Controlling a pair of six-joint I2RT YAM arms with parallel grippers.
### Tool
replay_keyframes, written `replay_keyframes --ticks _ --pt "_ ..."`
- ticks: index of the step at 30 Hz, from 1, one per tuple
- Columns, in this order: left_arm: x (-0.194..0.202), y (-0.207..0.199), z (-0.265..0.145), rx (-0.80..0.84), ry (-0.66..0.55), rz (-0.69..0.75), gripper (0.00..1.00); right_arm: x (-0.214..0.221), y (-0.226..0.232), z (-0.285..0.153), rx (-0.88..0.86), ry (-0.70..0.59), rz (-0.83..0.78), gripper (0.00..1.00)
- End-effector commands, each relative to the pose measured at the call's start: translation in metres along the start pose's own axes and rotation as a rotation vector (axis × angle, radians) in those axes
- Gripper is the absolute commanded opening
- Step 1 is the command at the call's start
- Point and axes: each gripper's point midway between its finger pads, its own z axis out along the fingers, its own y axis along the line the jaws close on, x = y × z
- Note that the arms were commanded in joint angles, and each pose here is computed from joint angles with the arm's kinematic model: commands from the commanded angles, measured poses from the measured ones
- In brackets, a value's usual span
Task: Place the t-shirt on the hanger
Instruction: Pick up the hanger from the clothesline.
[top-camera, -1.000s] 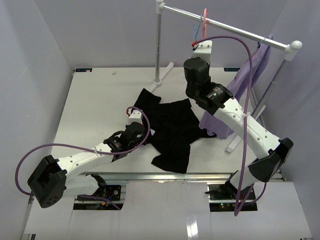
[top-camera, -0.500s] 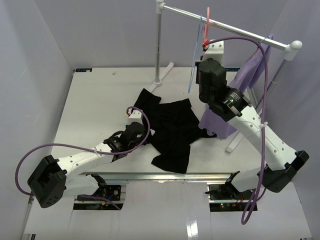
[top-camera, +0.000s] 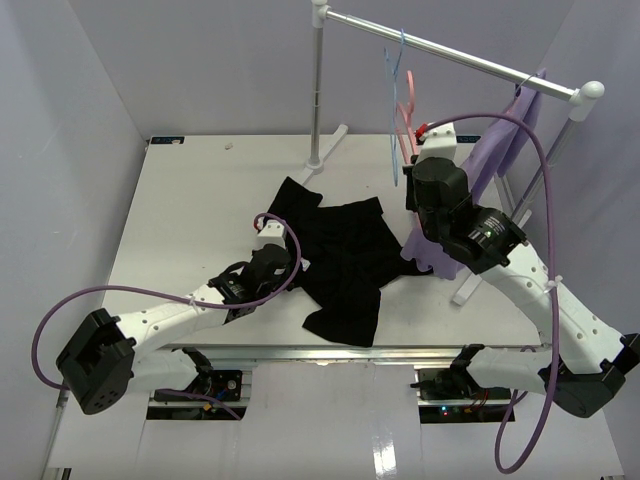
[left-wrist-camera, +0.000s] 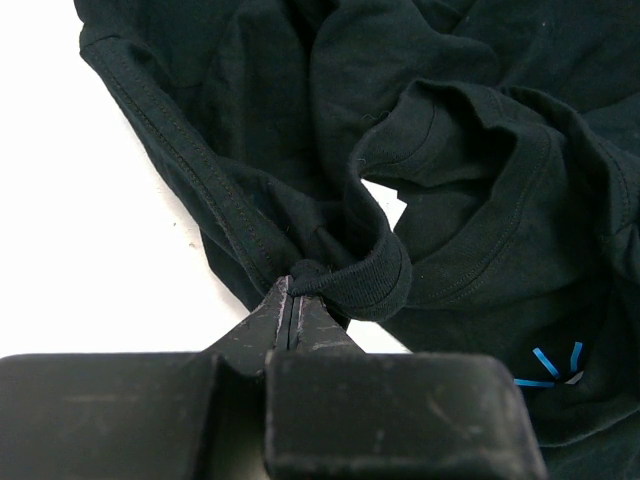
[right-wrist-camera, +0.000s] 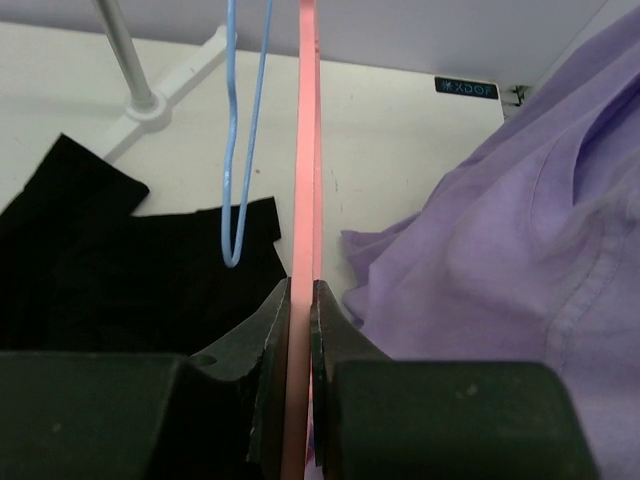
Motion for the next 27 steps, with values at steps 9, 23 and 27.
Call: replay_keyframes --ticks 9,23,27 --pt "-0.034 -0.013 -0.003 0.008 -0.046 -0.071 0.00 0.066 0.042 -0.024 -0.321 0.108 -0.027 0.08" --pt "-0.057 -0.013 0.021 0.077 0.020 -0.182 0.00 0.122 0.061 -0.069 -0.580 0.149 -0.058 0.08" --pt "-0.069 -0.010 0.021 0.081 0.015 -0.191 0.00 0.112 0.079 -0.094 -0.756 0.100 -0.061 0.08"
